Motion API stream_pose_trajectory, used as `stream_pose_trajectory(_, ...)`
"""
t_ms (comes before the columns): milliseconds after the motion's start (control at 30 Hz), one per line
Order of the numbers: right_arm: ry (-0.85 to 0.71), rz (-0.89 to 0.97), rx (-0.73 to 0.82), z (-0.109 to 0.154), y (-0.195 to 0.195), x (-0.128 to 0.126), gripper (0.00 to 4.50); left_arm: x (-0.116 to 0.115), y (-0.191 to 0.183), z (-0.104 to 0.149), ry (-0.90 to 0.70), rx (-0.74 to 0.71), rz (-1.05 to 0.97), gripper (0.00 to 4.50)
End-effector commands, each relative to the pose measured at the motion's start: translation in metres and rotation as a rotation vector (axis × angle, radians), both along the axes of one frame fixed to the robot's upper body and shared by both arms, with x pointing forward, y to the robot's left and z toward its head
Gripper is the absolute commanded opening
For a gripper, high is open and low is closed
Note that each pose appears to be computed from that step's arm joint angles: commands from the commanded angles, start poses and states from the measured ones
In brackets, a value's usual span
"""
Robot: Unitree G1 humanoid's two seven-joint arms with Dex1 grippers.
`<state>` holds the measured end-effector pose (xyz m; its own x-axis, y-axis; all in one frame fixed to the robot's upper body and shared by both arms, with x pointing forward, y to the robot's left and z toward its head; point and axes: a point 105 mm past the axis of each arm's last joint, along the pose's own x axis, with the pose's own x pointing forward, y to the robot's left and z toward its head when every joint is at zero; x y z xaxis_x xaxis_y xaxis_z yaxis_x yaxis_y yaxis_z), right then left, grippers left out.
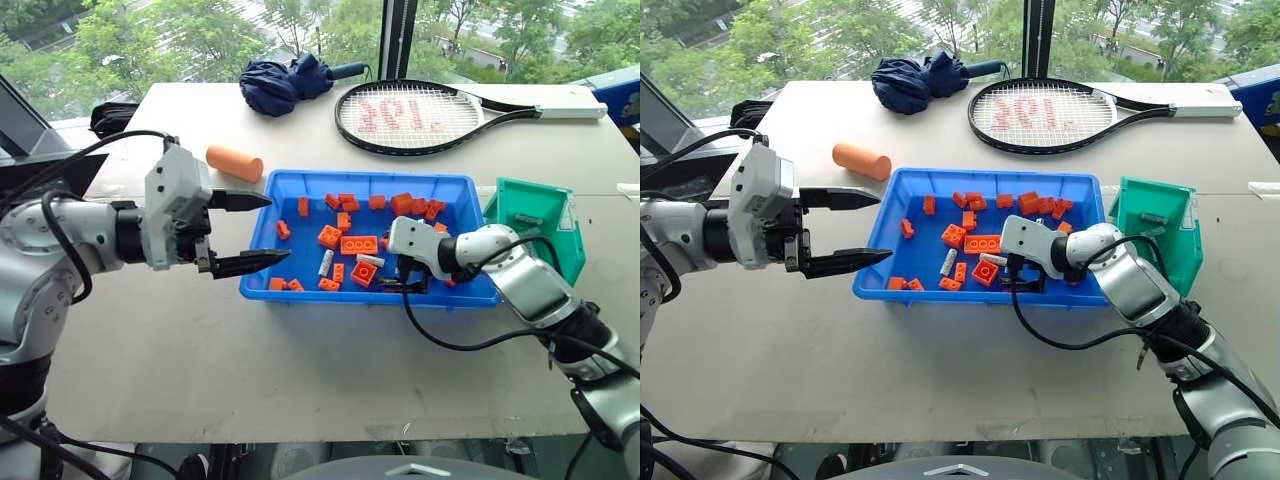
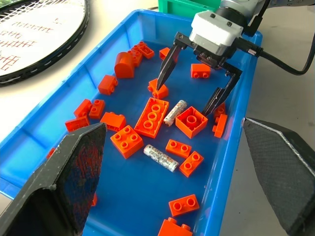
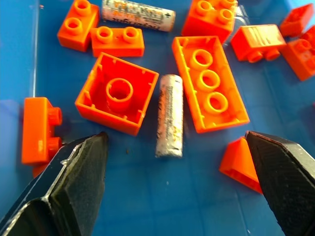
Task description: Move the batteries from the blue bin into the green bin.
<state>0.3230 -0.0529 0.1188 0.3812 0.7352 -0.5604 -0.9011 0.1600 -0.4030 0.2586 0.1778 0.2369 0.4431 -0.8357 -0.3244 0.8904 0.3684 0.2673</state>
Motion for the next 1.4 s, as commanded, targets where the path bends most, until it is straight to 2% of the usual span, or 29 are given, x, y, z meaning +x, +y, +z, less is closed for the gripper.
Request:
stream_pose_trajectory(33,-0.032,0.031,0.018,0.013,0.009,0.003,3.23,-0.004,0.001,0.011,-0.06,0.016,-0.001,4.5)
stream_pose_trajectory(133,-0.008,0.013,0.025,0.012,0.01,0.005,1.81,-0.004,0.002,0.01,-0.059,0.014,0.004,4.5)
stream_pose_trajectory(233,0.015,-0.006,0.02,0.008,0.009,0.007,0.17,-0.005,0.001,0.01,-0.06,0.009,0.008,4.5)
stream_pose_trajectory(267,0.027,-0.015,0.018,0.006,0.008,0.007,0.07,-0.005,0.001,0.01,-0.06,0.008,0.009,4.5)
stream_pose_trajectory(800,0.092,-0.076,0.01,-0.001,0.001,0.009,0.07,-0.005,0.002,0.007,-0.058,-0.003,0.009,4.5)
stream_pose_trajectory(900,0.103,-0.086,0.032,-0.002,0.004,0.009,0.86,-0.005,0.002,0.008,-0.059,-0.002,0.006,4.5)
stream_pose_trajectory(967,0.109,-0.102,0.039,-0.003,0.005,0.011,1.82,-0.004,0.002,0.009,-0.059,-0.002,0.005,4.5)
stream_pose_trajectory(1100,0.142,-0.105,0.043,-0.006,0.007,0.009,1.82,-0.004,0.002,0.009,-0.062,0.001,0.003,4.5)
stream_pose_trajectory(1133,0.145,-0.107,0.046,-0.007,0.007,0.009,1.34,-0.004,0.002,0.01,-0.062,0.001,0.003,4.5)
stream_pose_trajectory(1167,0.148,-0.108,0.048,-0.007,0.008,0.009,1.22,-0.004,0.002,0.01,-0.062,0.001,0.003,4.5)
stream_pose_trajectory(1267,0.151,-0.108,0.053,-0.006,0.007,0.008,0.05,-0.004,0.003,0.01,-0.061,0.003,0.001,4.5)
stream_pose_trajectory(1400,0.12,-0.133,0.065,0.005,0.0,0.012,0.05,-0.004,0.002,0.01,-0.058,0.002,-0.002,4.5)
